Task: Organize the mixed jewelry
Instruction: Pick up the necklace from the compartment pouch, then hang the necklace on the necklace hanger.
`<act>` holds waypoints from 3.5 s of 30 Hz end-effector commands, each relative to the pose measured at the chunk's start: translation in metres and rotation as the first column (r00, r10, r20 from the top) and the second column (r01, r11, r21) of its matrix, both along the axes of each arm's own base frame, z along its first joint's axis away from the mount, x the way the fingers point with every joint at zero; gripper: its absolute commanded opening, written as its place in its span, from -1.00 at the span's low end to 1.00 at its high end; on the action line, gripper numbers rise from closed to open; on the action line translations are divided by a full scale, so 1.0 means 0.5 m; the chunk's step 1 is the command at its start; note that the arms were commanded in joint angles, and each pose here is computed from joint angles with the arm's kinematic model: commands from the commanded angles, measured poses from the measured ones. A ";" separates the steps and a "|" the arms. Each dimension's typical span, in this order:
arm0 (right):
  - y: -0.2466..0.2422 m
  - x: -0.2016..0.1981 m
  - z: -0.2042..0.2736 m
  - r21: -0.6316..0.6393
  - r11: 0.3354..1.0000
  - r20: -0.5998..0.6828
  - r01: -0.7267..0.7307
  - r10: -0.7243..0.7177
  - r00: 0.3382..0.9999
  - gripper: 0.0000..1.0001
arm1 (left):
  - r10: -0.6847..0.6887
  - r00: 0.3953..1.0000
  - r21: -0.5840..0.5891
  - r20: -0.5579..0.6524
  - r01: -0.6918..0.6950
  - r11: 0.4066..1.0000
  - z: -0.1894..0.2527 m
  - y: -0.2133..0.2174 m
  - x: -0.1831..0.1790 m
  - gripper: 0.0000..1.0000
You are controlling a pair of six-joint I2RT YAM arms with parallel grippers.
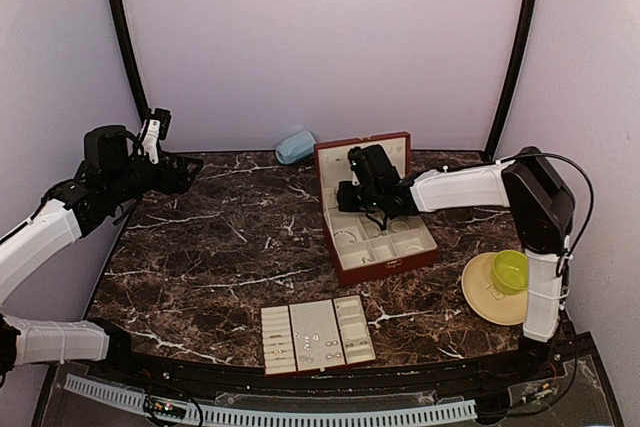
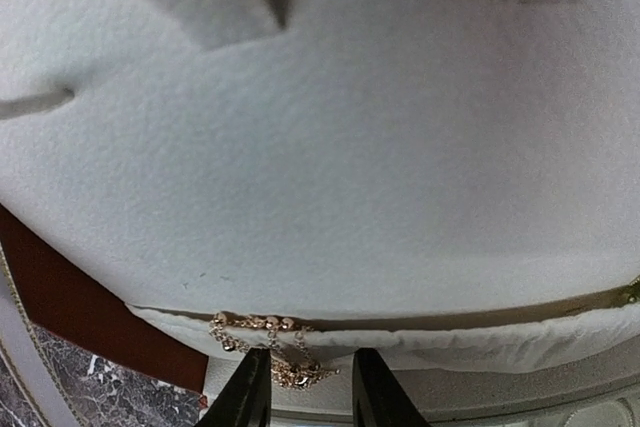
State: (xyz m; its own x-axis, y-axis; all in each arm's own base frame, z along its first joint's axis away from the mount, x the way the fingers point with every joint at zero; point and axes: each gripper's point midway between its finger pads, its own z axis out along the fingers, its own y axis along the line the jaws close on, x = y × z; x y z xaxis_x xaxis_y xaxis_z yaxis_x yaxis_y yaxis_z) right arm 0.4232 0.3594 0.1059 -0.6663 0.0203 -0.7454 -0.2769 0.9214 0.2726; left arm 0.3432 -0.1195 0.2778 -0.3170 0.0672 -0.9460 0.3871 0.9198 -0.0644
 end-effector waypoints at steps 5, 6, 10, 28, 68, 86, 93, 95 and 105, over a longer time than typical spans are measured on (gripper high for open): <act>0.028 0.013 0.003 0.032 0.999 0.023 0.005 -0.006 1.000 -0.50 | -0.002 1.000 0.003 0.005 0.002 1.000 -0.002 0.004 -0.007 0.63; 0.029 0.014 0.003 0.034 0.999 0.024 0.005 -0.005 1.000 -0.50 | -0.003 1.000 0.003 0.005 0.003 1.000 -0.002 0.003 -0.007 0.63; 0.035 0.016 -0.002 0.035 0.999 0.026 0.008 -0.009 1.000 -0.55 | -0.003 1.000 0.002 0.005 0.003 1.000 -0.002 0.004 -0.008 0.63; 0.044 0.006 0.048 0.104 0.994 0.089 -0.024 0.015 0.996 -1.00 | -0.004 1.000 -0.002 0.009 0.004 1.000 0.001 0.004 -0.010 0.63; 0.023 -0.002 0.241 0.294 0.955 0.239 -0.041 -0.031 0.971 -1.00 | -0.011 1.000 -0.004 0.004 0.011 1.000 -0.002 0.001 -0.012 0.63; 0.014 0.021 0.275 0.315 0.949 0.267 -0.017 -0.072 0.961 -1.00 | -0.010 1.000 -0.004 -0.003 0.010 1.000 -0.005 0.001 -0.011 0.63; 0.008 0.030 0.284 0.323 0.946 0.273 -0.007 -0.086 0.958 -1.00 | -0.010 1.000 -0.004 -0.005 0.010 1.000 -0.007 0.001 -0.010 0.63; 0.007 0.033 0.286 0.325 0.946 0.275 -0.005 -0.089 0.957 -1.00 | -0.010 1.000 -0.004 -0.006 0.010 1.000 -0.007 0.001 -0.010 0.63; 0.011 0.046 0.281 0.321 0.947 0.266 -0.008 -0.083 0.960 -1.00 | -0.010 1.000 -0.004 -0.004 0.010 1.000 -0.006 0.001 -0.010 0.63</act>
